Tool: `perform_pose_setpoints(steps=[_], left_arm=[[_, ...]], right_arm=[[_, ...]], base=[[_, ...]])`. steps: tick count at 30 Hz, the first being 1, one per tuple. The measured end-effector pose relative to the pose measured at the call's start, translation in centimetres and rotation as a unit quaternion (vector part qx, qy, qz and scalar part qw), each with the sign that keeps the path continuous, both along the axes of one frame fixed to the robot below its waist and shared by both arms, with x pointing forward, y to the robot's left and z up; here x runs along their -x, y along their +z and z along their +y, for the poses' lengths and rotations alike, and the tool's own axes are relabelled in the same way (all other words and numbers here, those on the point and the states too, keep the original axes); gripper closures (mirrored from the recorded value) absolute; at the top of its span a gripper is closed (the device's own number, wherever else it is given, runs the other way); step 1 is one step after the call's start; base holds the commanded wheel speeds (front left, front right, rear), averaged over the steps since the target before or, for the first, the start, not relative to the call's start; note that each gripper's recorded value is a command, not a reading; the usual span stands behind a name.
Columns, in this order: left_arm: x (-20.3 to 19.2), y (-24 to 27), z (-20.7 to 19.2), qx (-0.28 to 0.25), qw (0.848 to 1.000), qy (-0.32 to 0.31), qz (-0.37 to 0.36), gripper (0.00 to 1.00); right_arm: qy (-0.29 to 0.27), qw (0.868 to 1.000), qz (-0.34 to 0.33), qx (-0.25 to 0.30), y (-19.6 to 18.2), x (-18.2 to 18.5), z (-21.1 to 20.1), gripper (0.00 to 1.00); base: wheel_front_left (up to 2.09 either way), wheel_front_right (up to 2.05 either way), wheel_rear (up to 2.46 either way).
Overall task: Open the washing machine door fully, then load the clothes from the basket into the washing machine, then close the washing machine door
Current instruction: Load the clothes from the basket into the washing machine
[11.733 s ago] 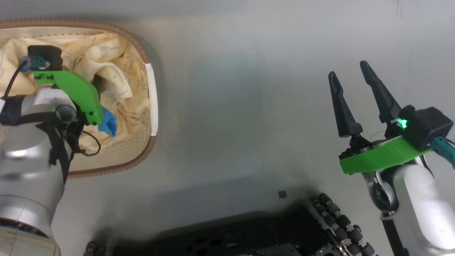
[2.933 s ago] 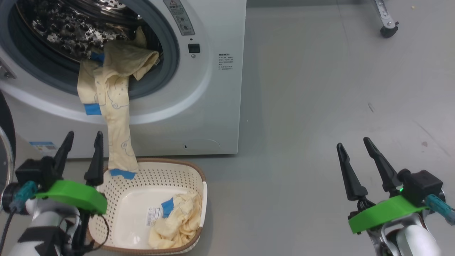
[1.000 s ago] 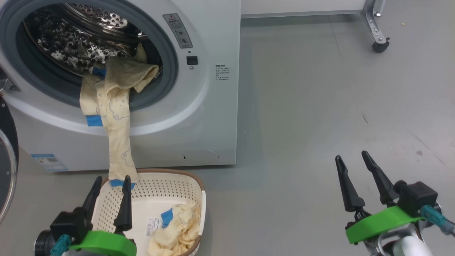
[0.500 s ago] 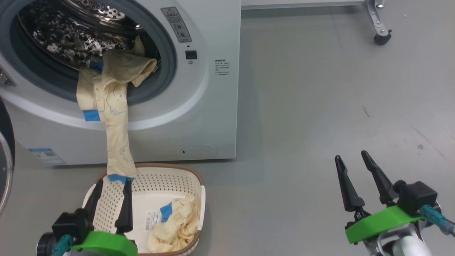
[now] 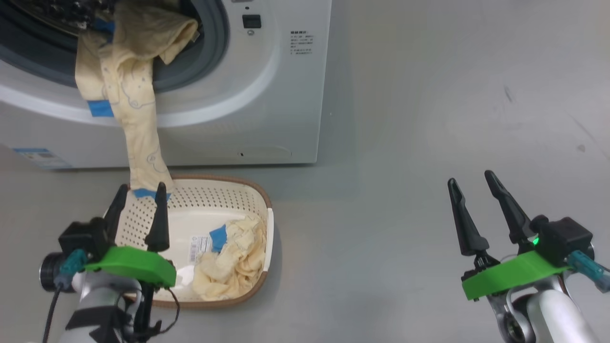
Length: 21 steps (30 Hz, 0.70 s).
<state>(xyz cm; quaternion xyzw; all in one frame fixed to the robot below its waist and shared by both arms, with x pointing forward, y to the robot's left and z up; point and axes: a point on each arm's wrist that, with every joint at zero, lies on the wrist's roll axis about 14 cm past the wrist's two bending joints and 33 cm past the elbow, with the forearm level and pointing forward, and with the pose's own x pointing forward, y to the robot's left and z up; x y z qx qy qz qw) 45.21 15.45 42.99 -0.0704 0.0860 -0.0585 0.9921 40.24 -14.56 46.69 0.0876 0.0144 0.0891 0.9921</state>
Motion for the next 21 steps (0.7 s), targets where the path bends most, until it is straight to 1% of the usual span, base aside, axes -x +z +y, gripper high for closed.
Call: perform_pose_setpoints(steps=[5, 6, 14, 21], left_arm=[[-3.4, -2.2, 1.1, 0.005, 0.999, 0.019, 0.031, 0.0], [-3.4, -2.2, 1.1, 0.005, 0.999, 0.019, 0.031, 0.0], [-9.7, -5.1, 3.1, -0.006, 0.997, 0.039, 0.065, 0.0], [-13.7, -7.7, 4.3, -0.012, 0.994, 0.057, 0.09, 0.0]], right_arm=[[0.003, 1.0, 0.019, 0.008, -1.9, -1.6, -0.2, 0.0], [0.003, 1.0, 0.019, 0.008, -1.9, -1.6, -0.2, 0.0], [0.003, 0.999, 0.05, 0.014, -5.1, -3.5, -0.5, 0.0], [-0.003, 0.997, 0.078, 0.022, -7.7, -4.0, -1.1, 0.0]], base=[[0.0, 0.0, 0.0], [0.0, 0.0, 0.0], [0.0, 0.0, 0.0], [0.0, 0.0, 0.0]])
